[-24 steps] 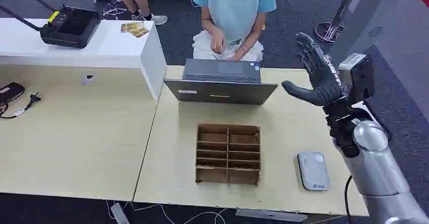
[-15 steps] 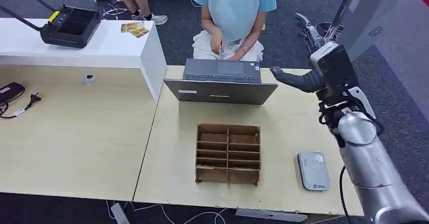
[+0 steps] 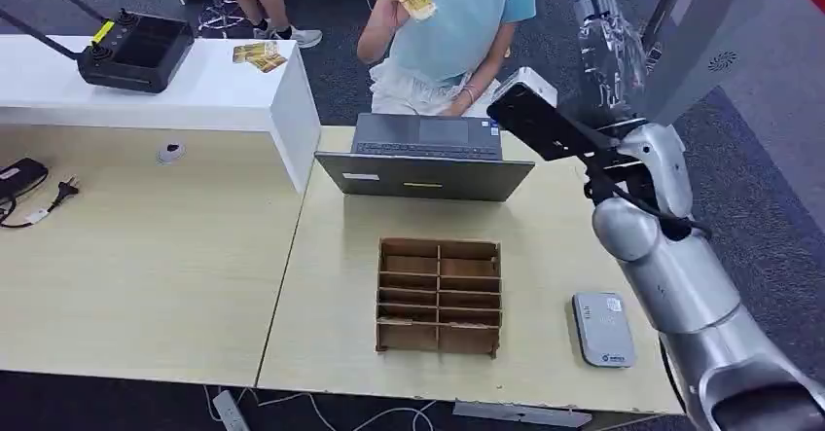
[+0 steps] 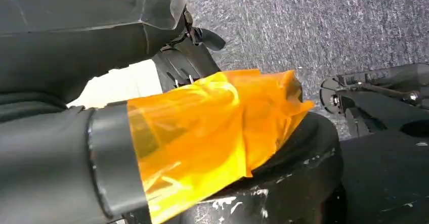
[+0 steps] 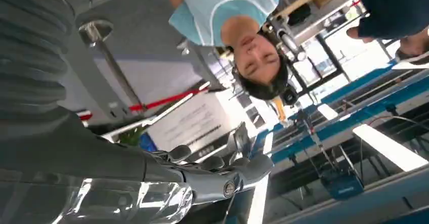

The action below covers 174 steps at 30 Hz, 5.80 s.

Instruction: Pass the card to the sensor for recognition and then transmit it.

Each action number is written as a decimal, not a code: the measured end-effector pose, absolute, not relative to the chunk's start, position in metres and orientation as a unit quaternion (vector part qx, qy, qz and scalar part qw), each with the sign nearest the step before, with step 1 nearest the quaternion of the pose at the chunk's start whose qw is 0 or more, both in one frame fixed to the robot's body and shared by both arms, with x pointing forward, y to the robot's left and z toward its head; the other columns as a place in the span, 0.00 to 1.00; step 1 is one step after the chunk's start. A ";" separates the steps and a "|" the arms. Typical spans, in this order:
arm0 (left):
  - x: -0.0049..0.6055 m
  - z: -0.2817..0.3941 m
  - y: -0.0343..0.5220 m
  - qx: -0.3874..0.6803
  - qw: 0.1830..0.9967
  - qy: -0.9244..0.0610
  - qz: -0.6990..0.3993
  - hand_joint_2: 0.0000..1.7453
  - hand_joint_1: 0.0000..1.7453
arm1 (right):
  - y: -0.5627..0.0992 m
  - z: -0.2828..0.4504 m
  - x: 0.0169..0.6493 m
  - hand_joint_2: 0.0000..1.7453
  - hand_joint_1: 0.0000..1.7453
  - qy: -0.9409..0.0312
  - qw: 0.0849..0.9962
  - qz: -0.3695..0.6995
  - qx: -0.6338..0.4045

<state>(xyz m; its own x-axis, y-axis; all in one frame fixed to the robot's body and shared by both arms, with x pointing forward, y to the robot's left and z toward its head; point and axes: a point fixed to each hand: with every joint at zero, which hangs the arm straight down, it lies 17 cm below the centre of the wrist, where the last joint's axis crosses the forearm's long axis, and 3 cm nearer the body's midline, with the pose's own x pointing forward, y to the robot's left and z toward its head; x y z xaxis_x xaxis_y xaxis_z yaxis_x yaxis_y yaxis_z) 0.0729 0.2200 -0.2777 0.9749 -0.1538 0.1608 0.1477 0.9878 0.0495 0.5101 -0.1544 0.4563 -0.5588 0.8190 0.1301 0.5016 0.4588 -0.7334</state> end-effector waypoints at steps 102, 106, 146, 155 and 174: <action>0.069 -0.279 0.225 0.010 0.996 -0.078 -0.033 0.00 0.00 | -0.380 0.420 0.609 1.00 1.00 -0.749 0.627 0.211 0.019; 0.068 -0.279 0.225 0.011 0.996 -0.080 -0.028 0.00 0.00 | -0.424 0.432 0.587 1.00 1.00 -0.737 0.646 0.190 0.059; 0.062 -0.280 0.231 0.018 0.997 -0.079 -0.012 0.00 0.00 | -0.531 0.348 0.443 1.00 1.00 -0.642 0.727 0.244 -0.012; 0.061 -0.280 0.231 0.018 0.997 -0.079 -0.020 0.00 0.00 | -0.537 0.309 0.425 1.00 1.00 -0.602 0.752 0.267 -0.029; 0.063 -0.280 0.231 0.019 0.996 -0.080 -0.027 0.00 0.00 | -0.525 0.259 0.424 1.00 1.00 -0.567 0.762 0.308 -0.053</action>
<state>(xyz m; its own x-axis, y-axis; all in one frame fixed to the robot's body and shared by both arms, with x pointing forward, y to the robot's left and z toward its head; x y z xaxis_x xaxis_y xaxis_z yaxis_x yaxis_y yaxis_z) 0.0630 0.2310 -0.2798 0.9858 -0.0571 0.1582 0.0510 0.9978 0.0422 0.4235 -0.5253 0.2588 0.1674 0.5297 0.8315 -0.4093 0.8046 -0.4302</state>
